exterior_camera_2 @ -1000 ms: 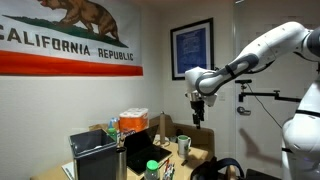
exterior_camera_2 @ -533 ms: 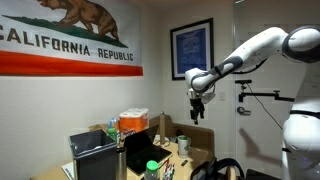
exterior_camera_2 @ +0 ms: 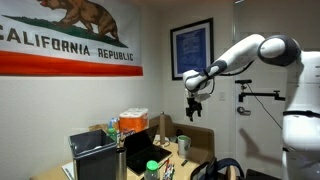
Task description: Move he mug to the left side of the desk
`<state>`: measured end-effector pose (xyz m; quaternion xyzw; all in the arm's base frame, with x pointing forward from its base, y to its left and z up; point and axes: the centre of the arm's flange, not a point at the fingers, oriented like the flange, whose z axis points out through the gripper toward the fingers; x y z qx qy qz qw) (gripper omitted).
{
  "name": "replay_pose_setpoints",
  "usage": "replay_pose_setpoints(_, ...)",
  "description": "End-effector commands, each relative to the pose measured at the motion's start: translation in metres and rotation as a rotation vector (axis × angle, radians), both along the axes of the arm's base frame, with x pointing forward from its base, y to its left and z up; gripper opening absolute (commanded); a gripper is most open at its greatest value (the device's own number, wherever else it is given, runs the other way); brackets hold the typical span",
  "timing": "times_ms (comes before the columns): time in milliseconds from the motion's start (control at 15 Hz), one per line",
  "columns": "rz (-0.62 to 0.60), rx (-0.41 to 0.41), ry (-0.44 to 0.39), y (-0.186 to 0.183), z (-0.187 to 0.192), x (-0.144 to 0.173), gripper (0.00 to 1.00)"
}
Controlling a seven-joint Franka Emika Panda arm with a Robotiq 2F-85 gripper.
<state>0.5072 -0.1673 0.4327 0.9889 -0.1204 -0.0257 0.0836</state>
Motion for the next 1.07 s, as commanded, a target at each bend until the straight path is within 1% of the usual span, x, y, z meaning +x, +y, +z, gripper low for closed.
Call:
replay_pose_setpoints(0, 0.076, -0.029, 0.034, -0.034, -0.003, 0.022, 1.00)
replay_pose_setpoints(133, 0.195, -0.030, 0.082, -0.047, -0.006, 0.027, 1.00)
replay_pose_setpoints(267, 0.313, 0.000, 0.106, -0.049, -0.007, 0.028, 1.00)
replay_pose_setpoints(400, 0.430, 0.010, 0.116, -0.038, -0.005, 0.020, 1.00)
replay_pose_setpoints(467, 0.492, 0.000, 0.104, -0.028, -0.003, 0.010, 1.00)
replay_pose_setpoints(533, 0.397, 0.004, 0.103, -0.039, -0.014, 0.022, 1.00)
replay_pose_setpoints(667, 0.451, 0.006, 0.105, -0.032, -0.010, 0.022, 1.00)
replay_pose_setpoints(867, 0.469, 0.005, 0.103, -0.029, -0.007, 0.021, 1.00)
replay_pose_setpoints(933, 0.512, 0.032, 0.122, -0.038, -0.010, 0.024, 1.00)
replay_pose_setpoints(1000, 0.550, 0.035, 0.129, -0.044, -0.014, 0.027, 1.00)
